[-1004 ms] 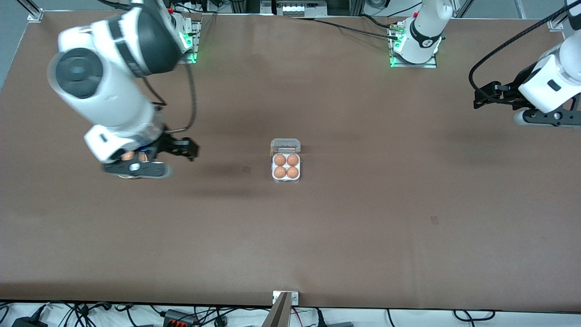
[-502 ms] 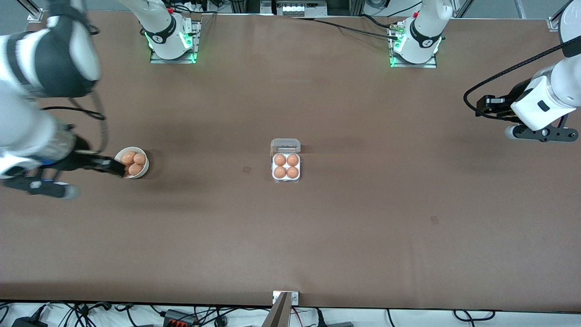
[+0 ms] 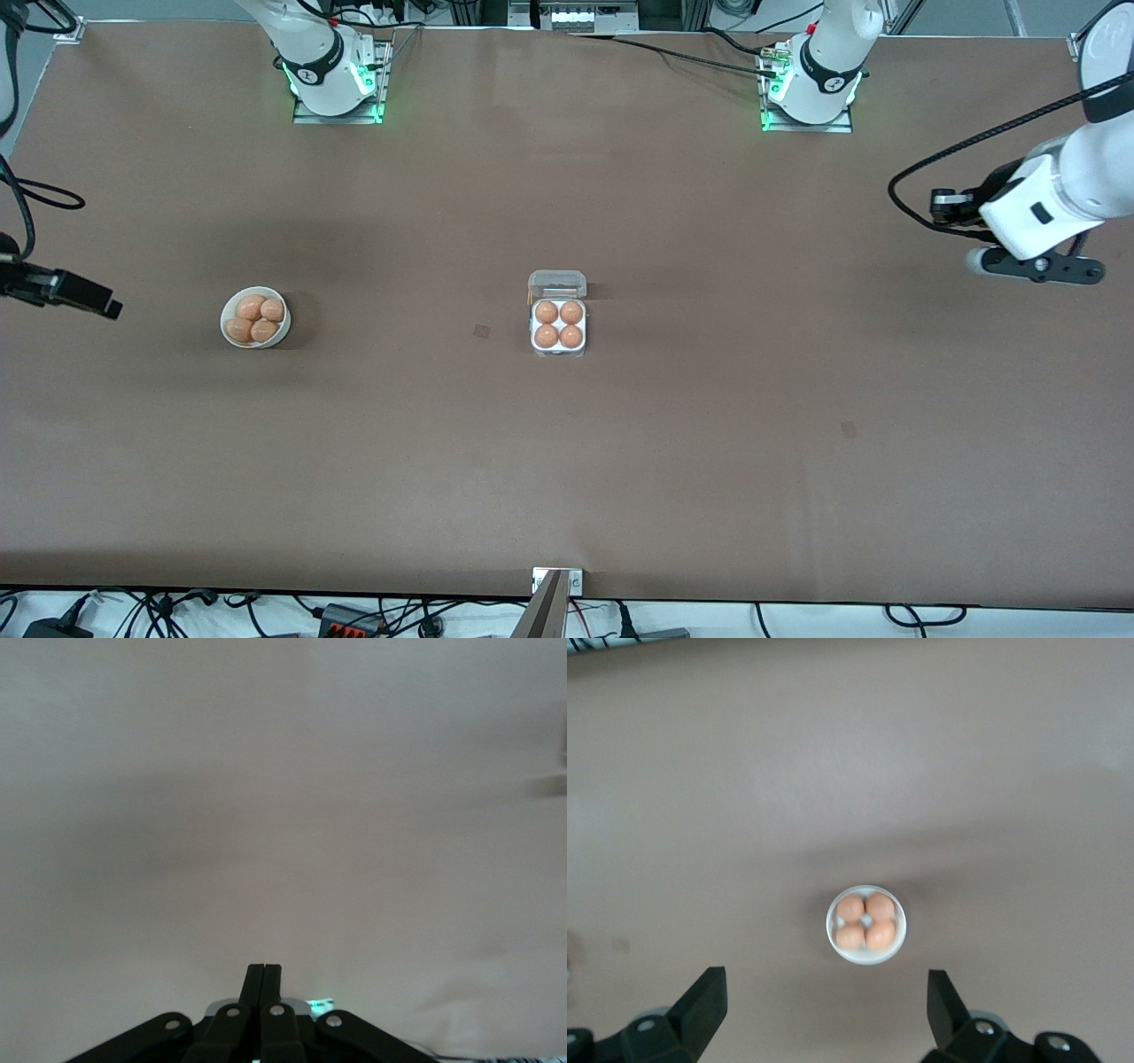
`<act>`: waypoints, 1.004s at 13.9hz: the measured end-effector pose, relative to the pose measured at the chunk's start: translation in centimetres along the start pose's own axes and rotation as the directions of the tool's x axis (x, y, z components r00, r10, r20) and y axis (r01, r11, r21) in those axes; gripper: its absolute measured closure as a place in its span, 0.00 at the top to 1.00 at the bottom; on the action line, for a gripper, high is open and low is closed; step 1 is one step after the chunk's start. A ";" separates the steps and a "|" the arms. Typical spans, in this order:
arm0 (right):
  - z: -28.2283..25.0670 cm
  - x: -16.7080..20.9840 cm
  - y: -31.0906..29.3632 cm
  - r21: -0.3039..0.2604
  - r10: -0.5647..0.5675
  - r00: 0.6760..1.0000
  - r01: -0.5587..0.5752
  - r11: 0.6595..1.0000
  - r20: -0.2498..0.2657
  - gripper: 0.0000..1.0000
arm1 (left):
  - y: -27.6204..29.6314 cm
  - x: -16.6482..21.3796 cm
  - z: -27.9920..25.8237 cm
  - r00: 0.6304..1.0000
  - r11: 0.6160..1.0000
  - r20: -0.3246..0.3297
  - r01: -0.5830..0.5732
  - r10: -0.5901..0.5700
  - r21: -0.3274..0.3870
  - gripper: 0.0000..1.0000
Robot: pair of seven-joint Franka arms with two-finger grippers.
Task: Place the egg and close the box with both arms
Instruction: 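Move the left gripper over the open carton lid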
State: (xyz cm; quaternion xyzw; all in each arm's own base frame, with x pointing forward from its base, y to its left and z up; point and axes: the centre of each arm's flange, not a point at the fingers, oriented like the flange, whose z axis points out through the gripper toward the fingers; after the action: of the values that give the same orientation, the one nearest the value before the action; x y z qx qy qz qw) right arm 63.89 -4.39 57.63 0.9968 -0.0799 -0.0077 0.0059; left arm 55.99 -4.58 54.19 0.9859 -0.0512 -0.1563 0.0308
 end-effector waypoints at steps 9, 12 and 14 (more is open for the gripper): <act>-0.7 -3.5 0.9 -0.035 -0.052 0.998 0.053 0.998 0.018 1.00 | 23.4 -0.2 10.6 0.999 1.000 -0.027 -0.016 0.016 -0.003 0.01; 0.1 -6.3 1.1 -0.031 -0.058 0.998 0.058 0.998 0.006 1.00 | 28.6 -1.1 15.1 0.998 0.999 -0.053 -0.032 0.032 -0.013 0.01; 0.3 -7.6 1.2 -0.029 -0.061 0.998 0.061 0.998 0.006 1.00 | 31.5 -1.4 18.2 0.997 0.999 -0.080 -0.019 0.016 -0.032 0.01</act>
State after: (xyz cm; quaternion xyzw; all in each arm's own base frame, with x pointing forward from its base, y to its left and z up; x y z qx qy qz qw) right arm 56.21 -4.36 57.42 0.9985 -0.0494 -0.0116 0.0201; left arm 46.12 -36.51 39.77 0.9902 -0.0561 -0.1176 0.0502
